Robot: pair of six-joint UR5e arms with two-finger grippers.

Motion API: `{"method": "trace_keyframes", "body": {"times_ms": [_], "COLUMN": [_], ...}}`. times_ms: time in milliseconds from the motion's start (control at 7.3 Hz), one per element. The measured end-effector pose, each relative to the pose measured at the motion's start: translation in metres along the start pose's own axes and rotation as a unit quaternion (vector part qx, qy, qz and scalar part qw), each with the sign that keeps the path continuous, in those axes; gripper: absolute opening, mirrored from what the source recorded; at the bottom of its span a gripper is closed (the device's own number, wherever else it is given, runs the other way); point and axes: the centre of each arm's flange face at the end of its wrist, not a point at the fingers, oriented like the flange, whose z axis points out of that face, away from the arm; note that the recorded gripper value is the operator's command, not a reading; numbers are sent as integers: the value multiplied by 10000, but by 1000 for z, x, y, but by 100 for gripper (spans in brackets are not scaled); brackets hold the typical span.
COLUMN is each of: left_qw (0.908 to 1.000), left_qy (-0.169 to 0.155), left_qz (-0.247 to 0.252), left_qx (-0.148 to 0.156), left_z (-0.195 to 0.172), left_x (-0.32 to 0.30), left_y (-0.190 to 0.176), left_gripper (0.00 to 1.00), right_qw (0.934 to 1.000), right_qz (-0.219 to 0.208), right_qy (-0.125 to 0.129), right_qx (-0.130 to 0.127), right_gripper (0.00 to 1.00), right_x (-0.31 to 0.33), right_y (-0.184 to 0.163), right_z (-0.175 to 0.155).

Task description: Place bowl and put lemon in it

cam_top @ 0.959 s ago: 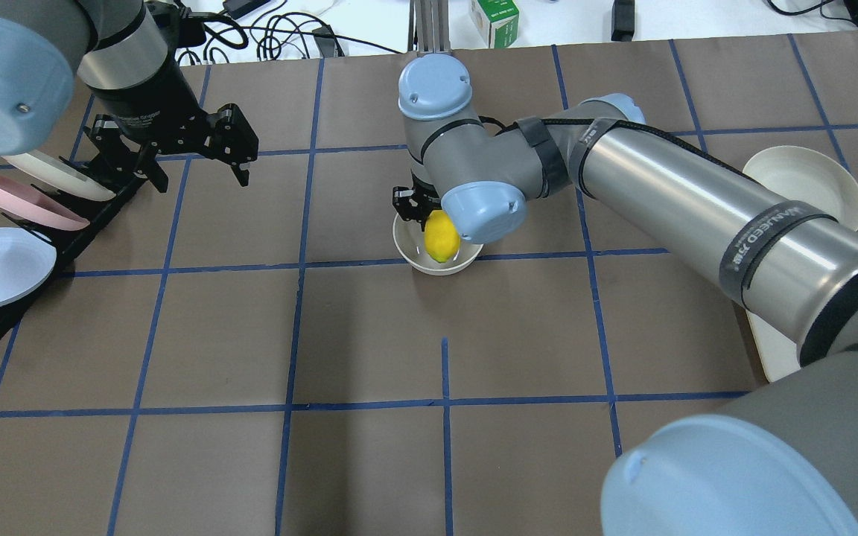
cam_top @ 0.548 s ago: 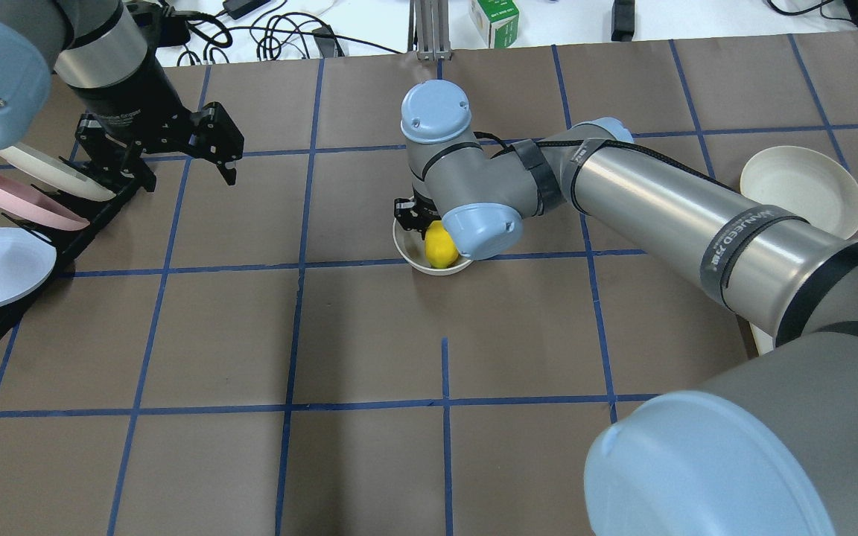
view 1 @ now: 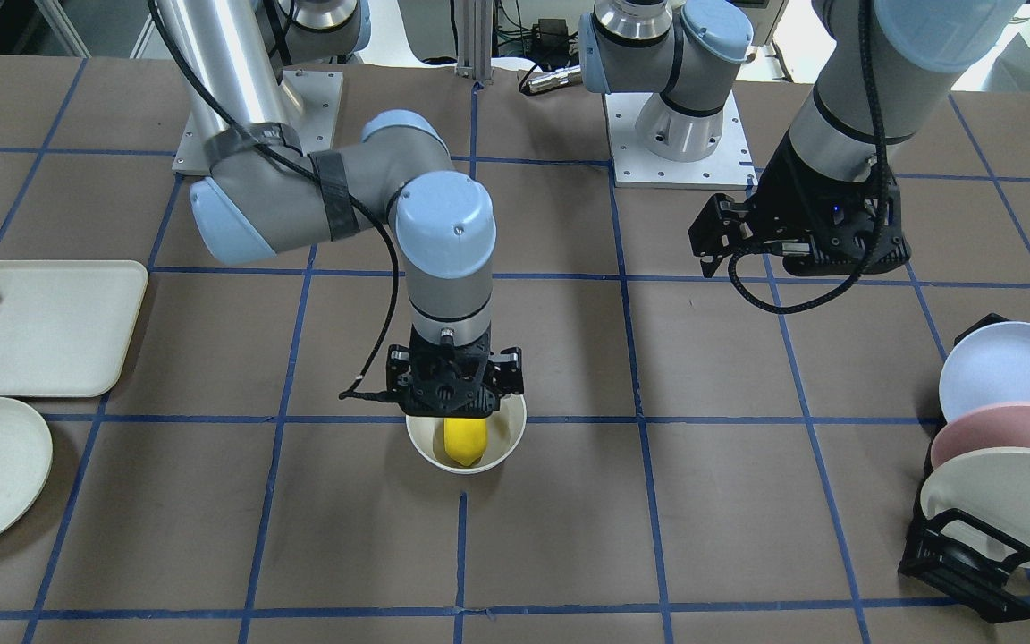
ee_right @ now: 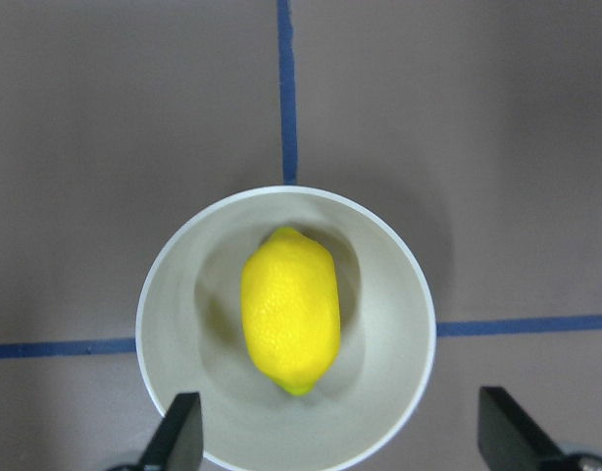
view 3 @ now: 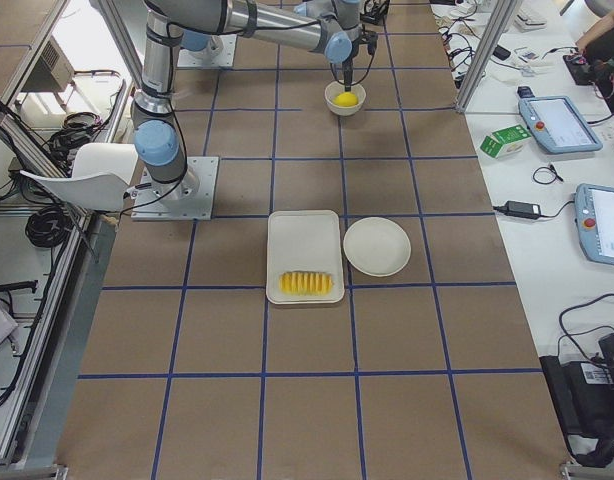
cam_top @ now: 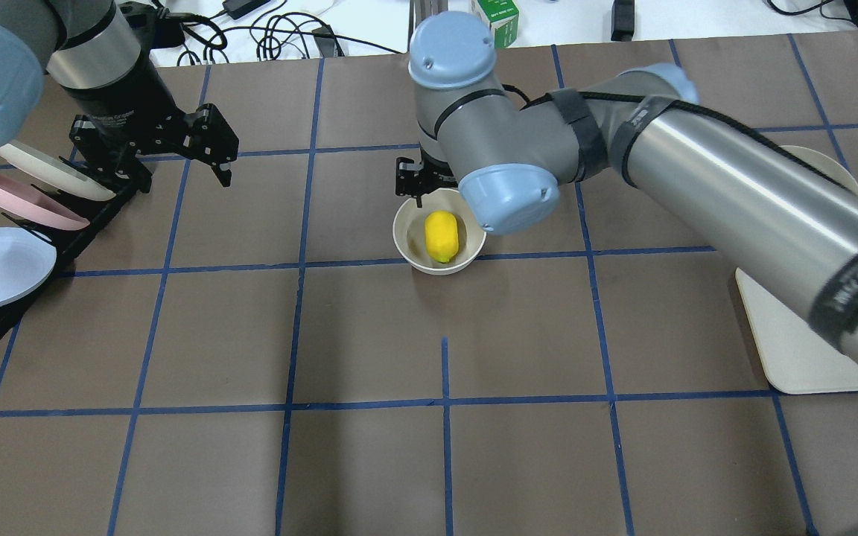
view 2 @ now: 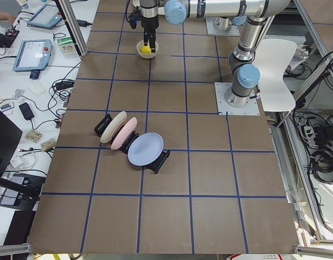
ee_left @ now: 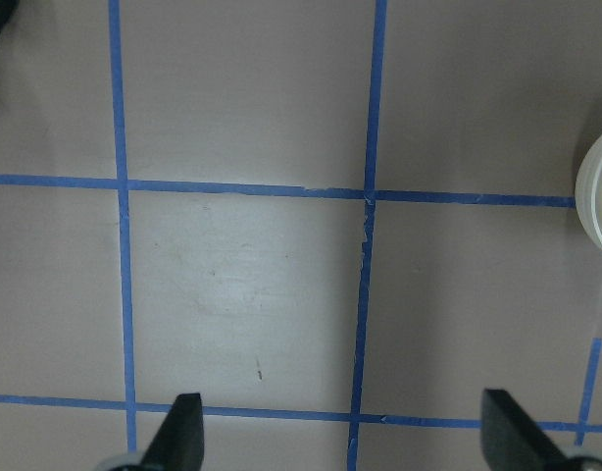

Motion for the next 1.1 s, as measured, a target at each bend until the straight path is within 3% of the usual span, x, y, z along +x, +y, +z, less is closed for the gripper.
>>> {"method": "trace_keyframes", "body": {"times_ms": [274, 548, 822, 1096], "left_qw": [10000, 10000, 10000, 10000], "left_qy": [16, 4, -11, -21], "left_qz": [-2, 2, 4, 5], "left_qx": [-5, -3, 10, 8], "left_z": [1, 0, -1, -1], "left_x": [0, 0, 0, 0], "left_y": [-1, -1, 0, 0], "left_gripper": [100, 100, 100, 100], "right_qw": [9998, 9993, 9989, 9991], "right_qz": [-13, -4, 83, 70], "right_qy": [104, 184, 188, 169], "right_qx": [-164, -337, -432, -388], "right_gripper": [100, 100, 100, 100], "right_x": [58, 136, 199, 215], "right_y": [12, 20, 27, 29], "right_z": [-75, -130, -159, -167]}}
